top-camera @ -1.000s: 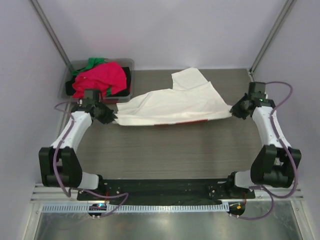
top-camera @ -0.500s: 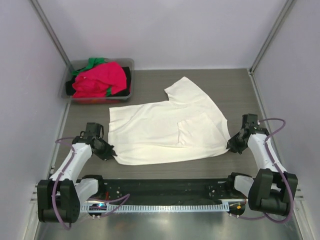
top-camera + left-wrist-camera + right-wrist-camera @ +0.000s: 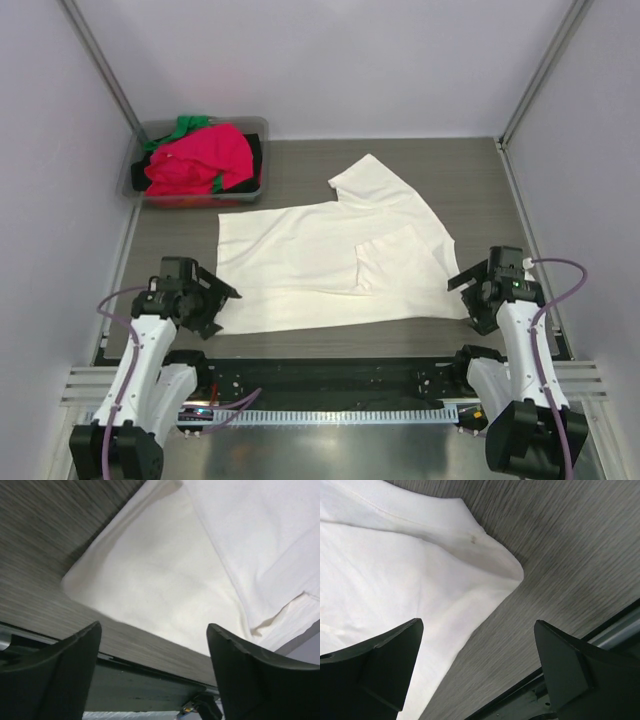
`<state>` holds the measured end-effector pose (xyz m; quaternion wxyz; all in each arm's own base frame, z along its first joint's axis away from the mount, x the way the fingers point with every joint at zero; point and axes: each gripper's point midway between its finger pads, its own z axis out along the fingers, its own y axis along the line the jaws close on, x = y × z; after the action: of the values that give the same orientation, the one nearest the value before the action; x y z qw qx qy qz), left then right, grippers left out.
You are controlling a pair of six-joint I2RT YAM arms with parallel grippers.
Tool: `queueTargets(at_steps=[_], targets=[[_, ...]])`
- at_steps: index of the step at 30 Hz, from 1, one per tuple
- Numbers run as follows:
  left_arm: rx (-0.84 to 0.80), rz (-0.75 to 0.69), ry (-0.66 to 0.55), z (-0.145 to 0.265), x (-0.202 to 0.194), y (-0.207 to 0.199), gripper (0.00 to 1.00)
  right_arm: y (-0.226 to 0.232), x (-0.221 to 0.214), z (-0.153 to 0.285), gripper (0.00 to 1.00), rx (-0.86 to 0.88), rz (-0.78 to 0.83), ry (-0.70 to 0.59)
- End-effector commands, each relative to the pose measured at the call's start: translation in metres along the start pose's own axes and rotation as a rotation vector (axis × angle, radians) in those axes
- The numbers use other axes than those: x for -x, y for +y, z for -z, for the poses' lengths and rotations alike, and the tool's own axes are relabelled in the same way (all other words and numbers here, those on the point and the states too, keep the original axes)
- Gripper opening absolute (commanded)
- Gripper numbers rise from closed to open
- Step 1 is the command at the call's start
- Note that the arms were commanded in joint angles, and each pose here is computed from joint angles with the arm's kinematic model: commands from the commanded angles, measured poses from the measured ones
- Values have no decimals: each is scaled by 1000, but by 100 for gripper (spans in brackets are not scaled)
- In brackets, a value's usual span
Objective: Fold and stack the t-shirts
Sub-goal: Fold the tshirt
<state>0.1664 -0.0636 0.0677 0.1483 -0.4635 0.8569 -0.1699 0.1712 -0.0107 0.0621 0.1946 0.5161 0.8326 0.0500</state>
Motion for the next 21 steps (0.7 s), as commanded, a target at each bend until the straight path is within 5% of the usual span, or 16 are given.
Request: queueTargets(at_steps=[1, 2, 6, 13, 20, 21], targets=[[-55, 17, 16, 25, -7, -9, 92, 6, 22, 26, 100, 13, -12, -95], [-69, 7, -17, 31, -2, -12, 99, 13, 28, 33, 100, 36, 1, -116], [-149, -102, -168, 66, 27, -40, 100, 96, 42, 70, 97, 393, 126, -100], [6, -357, -325, 93, 82, -59, 100, 255, 70, 100, 96, 474, 595, -168], [43, -465, -387, 86, 96, -54, 100, 380, 90, 31, 93, 476, 805, -176], [36, -458, -390, 85, 97, -55, 100, 388, 82, -7, 93, 440, 841, -138]])
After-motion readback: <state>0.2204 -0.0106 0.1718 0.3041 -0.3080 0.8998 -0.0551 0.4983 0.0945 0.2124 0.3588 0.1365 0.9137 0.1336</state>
